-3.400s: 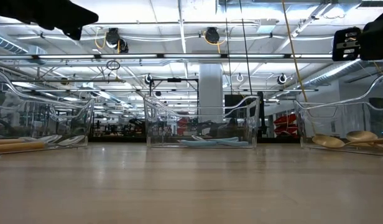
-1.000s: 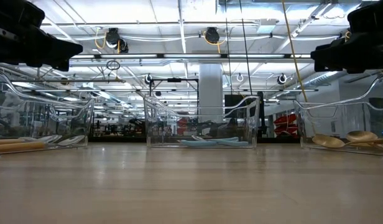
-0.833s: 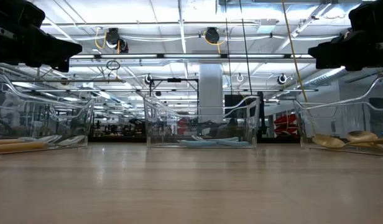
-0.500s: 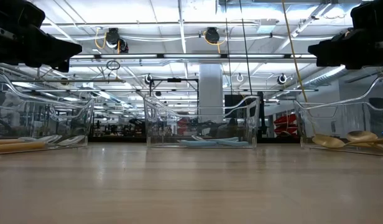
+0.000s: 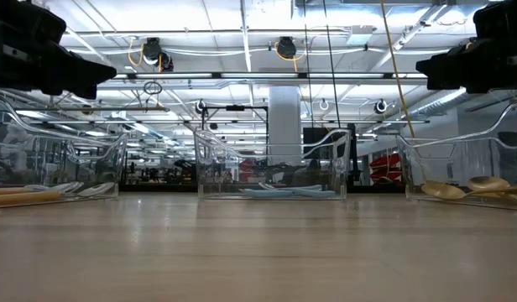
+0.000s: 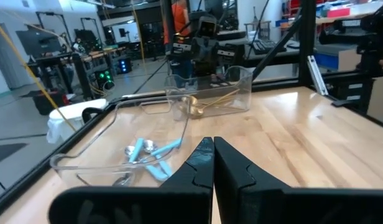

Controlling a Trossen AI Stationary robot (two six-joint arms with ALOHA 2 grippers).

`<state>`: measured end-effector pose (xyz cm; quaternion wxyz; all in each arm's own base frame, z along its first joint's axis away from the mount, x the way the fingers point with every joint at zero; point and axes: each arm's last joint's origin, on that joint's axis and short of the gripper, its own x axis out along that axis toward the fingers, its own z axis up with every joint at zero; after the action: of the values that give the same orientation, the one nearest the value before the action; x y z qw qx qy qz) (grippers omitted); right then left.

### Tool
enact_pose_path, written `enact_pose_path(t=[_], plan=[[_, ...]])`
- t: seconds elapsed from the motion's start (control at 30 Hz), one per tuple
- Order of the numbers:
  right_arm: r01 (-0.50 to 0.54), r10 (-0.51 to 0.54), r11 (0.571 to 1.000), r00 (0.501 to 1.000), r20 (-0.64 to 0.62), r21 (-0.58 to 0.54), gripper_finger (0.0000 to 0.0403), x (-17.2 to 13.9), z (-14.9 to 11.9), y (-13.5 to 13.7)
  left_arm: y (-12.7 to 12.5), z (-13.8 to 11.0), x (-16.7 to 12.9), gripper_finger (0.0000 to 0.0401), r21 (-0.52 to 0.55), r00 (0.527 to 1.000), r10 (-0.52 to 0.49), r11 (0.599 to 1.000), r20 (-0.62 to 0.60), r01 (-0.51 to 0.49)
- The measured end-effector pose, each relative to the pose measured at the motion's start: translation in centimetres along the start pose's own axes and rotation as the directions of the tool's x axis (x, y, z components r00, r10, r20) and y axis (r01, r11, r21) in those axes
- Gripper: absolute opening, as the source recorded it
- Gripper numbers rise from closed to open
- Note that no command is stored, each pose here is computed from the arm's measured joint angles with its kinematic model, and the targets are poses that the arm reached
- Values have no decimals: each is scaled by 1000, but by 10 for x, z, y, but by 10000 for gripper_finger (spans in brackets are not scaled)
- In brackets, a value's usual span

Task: Sort silverware by color (type)
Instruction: Return to Home Position

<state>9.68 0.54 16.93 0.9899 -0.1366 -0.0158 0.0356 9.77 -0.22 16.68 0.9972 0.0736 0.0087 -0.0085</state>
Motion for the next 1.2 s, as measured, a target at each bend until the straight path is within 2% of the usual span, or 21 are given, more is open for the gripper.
enact_pose_path(t=[0.23, 0.47, 0.67, 1.2], plan=[[0, 0, 1000, 1000, 1, 0, 8, 0, 0, 0, -1, 0, 0, 1, -19, 997, -69, 997, 17, 70], [0, 0, 1000, 1000, 2, 0, 8, 0, 0, 0, -7, 1, 0, 1, 24, 991, -134, 991, 27, 133], [0, 0, 1000, 1000, 2, 0, 8, 0, 0, 0, -6, 1, 0, 1, 65, 994, -105, 993, 43, 102], [1, -1, 1000, 1000, 2, 0, 9, 0, 0, 0, -2, -2, 2, 1, -23, 998, -66, 998, 12, 66]])
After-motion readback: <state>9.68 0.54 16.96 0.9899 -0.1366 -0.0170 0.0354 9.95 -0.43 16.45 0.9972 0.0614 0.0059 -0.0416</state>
